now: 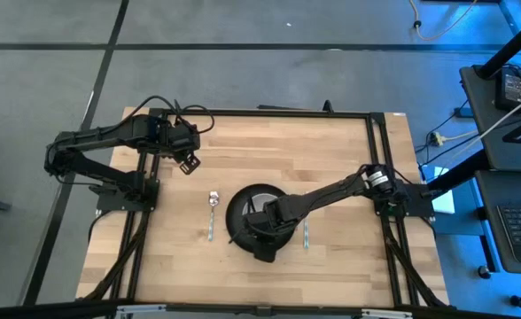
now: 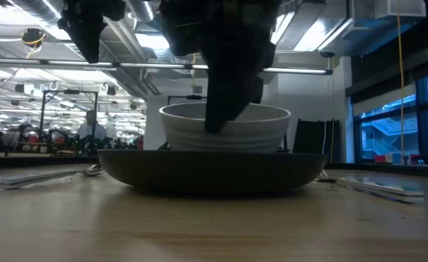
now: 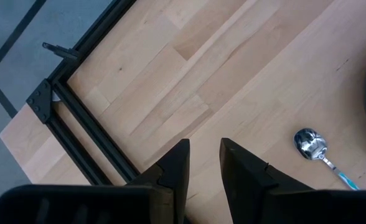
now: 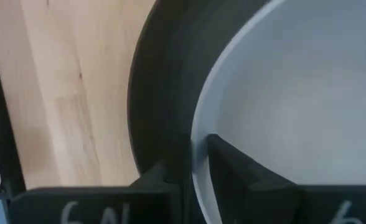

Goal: Set table place
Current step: Put the white bowl on top of the black plate, then return to Home Position

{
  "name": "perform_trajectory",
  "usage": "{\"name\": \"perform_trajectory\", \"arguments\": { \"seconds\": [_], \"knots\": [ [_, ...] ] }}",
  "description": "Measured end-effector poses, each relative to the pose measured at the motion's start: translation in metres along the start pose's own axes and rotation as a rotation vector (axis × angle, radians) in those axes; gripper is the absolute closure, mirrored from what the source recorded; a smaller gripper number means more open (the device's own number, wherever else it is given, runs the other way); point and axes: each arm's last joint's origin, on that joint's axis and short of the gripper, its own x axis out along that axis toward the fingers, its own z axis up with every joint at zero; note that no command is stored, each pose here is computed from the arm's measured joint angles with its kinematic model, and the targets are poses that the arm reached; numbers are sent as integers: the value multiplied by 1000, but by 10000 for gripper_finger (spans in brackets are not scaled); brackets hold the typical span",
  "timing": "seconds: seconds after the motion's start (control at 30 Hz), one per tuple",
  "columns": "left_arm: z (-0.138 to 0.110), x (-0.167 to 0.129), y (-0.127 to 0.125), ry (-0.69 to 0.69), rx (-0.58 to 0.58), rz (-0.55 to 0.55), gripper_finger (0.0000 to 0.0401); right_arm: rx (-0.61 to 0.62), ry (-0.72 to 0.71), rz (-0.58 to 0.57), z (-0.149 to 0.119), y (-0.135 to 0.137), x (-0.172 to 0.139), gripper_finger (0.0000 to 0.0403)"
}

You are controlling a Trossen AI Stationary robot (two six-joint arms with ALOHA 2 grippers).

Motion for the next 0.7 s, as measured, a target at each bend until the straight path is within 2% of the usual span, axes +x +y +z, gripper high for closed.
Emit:
{"name": "perform_trajectory", "arguments": {
  "seconds": [0.33,0.7],
  "knots": [
    [0,0,0,0,2,0,319,17,-21,-6,4,1,-8,349],
    [0,0,0,0,1,0,319,21,-62,7,21,7,-38,349]
  ]
}}
